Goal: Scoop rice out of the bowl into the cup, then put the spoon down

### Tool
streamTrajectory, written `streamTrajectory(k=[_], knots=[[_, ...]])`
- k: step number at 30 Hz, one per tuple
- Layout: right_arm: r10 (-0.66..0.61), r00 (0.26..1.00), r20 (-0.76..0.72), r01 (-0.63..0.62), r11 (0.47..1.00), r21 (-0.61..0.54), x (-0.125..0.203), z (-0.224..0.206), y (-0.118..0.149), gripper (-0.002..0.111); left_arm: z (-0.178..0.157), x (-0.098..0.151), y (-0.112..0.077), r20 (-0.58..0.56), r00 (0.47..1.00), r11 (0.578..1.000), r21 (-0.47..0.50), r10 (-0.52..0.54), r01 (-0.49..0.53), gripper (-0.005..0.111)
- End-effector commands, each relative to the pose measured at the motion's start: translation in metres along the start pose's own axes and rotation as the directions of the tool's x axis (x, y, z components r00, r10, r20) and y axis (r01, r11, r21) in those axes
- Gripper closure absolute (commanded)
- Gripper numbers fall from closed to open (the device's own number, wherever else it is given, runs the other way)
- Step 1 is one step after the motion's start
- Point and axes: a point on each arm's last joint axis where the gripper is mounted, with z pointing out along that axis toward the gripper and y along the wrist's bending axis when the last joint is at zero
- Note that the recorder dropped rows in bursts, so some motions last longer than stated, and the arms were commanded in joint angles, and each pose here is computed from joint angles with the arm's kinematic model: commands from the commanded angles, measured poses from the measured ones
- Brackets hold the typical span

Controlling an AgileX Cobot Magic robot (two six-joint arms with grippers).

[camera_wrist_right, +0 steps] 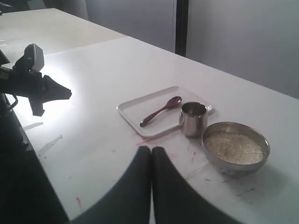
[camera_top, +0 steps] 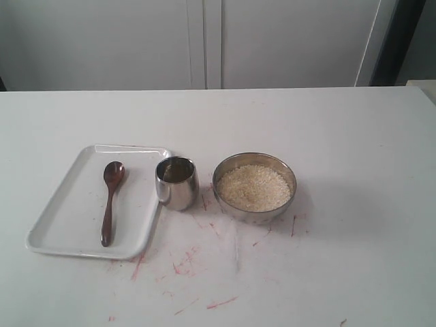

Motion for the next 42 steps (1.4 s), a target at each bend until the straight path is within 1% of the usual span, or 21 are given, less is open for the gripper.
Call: streamTrajectory(k=[1, 6, 12, 24, 28, 36, 39, 42], knots=[[0.029, 0.998, 0.059, -0.027, 0.999, -0.037, 0.003, 0.012, 0.004, 0.108, 0.001, 0.006, -0.002, -0.043, 0.999, 1.0, 0.014, -0.004, 0.005, 0.092], [0.12, 0.977, 0.176, -0.101, 0.988, -0.113, 0.003, 0.025, 0.008, 0.108, 0.001, 0.006, -0.002, -0.043, 0.999, 1.0, 0.014, -0.004, 0.005, 0.092], [0.139, 0.957, 0.256, -0.116, 0.988, -0.105, 0.015, 0.045, 0.006, 0.108, 0.001, 0.006, -0.002, -0.043, 0.999, 1.0, 0.014, -0.004, 0.005, 0.092], [0.153, 0.954, 0.258, -0.137, 0.987, -0.08, 0.057, 0.079, 0.002, 0.108, 0.001, 0.006, -0.002, -0.043, 0.999, 1.0, 0.014, -0.004, 0.005, 0.092], [0.129, 0.958, 0.254, -0.118, 0.991, -0.059, 0.074, 0.088, 0.001, 0.108, 0.001, 0.006, -0.002, -0.043, 0.999, 1.0, 0.014, -0.004, 0.005, 0.092], [0.063, 0.978, 0.199, -0.059, 0.998, -0.023, 0.109, 0.103, -0.002, 0.108, 0.001, 0.006, -0.002, -0.043, 0.999, 1.0, 0.014, -0.004, 0.005, 0.092], [0.037, 0.978, 0.205, -0.034, 0.999, -0.018, 0.11, 0.103, -0.002, 0.108, 0.001, 0.006, -0.002, -0.043, 0.999, 1.0, 0.014, -0.004, 0.005, 0.092], [-0.021, 0.984, 0.18, 0.023, 1.0, -0.008, 0.112, 0.104, -0.002, 0.108, 0.001, 0.006, -0.002, -0.043, 0.999, 1.0, 0.014, -0.004, 0.005, 0.092]])
